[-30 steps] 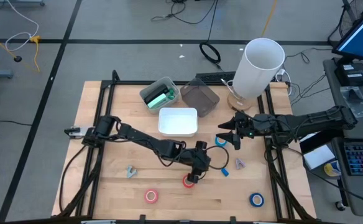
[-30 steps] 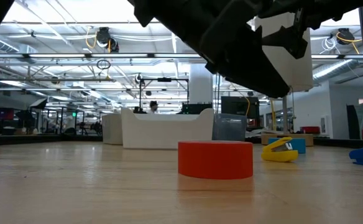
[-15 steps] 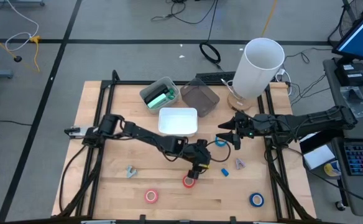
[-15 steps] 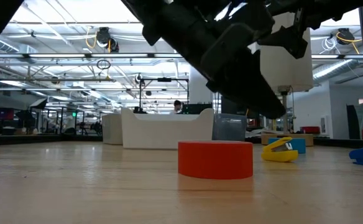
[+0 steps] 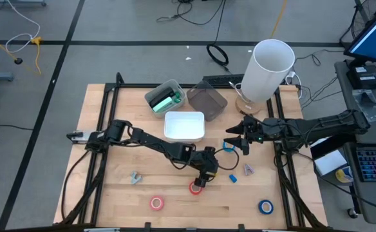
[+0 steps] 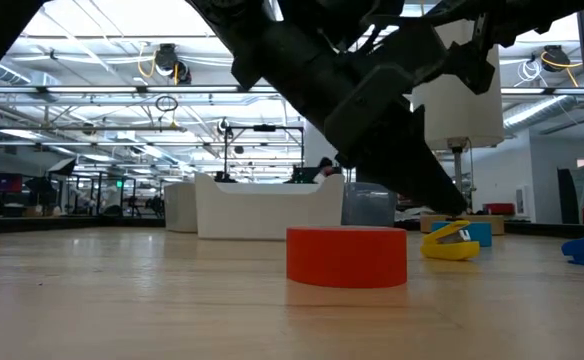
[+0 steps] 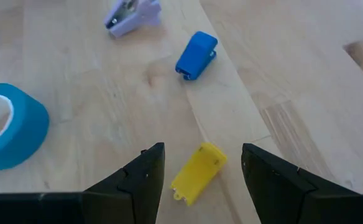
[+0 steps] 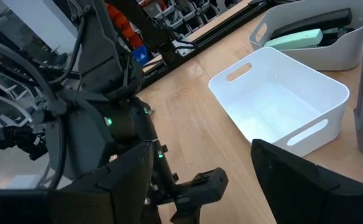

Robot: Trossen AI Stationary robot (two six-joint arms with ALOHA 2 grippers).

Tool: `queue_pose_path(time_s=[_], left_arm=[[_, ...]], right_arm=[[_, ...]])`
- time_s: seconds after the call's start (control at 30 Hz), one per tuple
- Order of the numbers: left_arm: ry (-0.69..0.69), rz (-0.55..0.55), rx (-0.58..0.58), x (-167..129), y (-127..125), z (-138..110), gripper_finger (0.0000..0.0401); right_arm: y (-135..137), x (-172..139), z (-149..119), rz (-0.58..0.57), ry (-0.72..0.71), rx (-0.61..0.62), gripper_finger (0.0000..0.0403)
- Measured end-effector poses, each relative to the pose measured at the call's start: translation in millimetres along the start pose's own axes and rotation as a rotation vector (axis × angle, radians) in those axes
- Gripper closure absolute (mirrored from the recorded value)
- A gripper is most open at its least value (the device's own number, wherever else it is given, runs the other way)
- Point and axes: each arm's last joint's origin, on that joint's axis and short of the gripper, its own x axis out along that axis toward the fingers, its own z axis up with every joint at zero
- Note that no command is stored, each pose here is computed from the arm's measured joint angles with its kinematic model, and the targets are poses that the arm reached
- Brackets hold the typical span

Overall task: Pick and place Stapler, Stapler remover, tape
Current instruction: Put the yellow stapler into the gray bin

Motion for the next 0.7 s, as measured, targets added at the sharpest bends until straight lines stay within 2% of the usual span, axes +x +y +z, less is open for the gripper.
queue_pose_path(time_s=[0.27, 0.7], left_arm=[[0.001, 0.005, 0.011, 0, 3, -1, 0.0187], [0.037, -0.025, -0.013, 20, 0, -19, 0.0188]], right_arm=[[0, 0, 0, -0.001, 0.001, -0.001, 0.014], [0, 0, 0, -0.001, 0.001, 0.0, 0.014]])
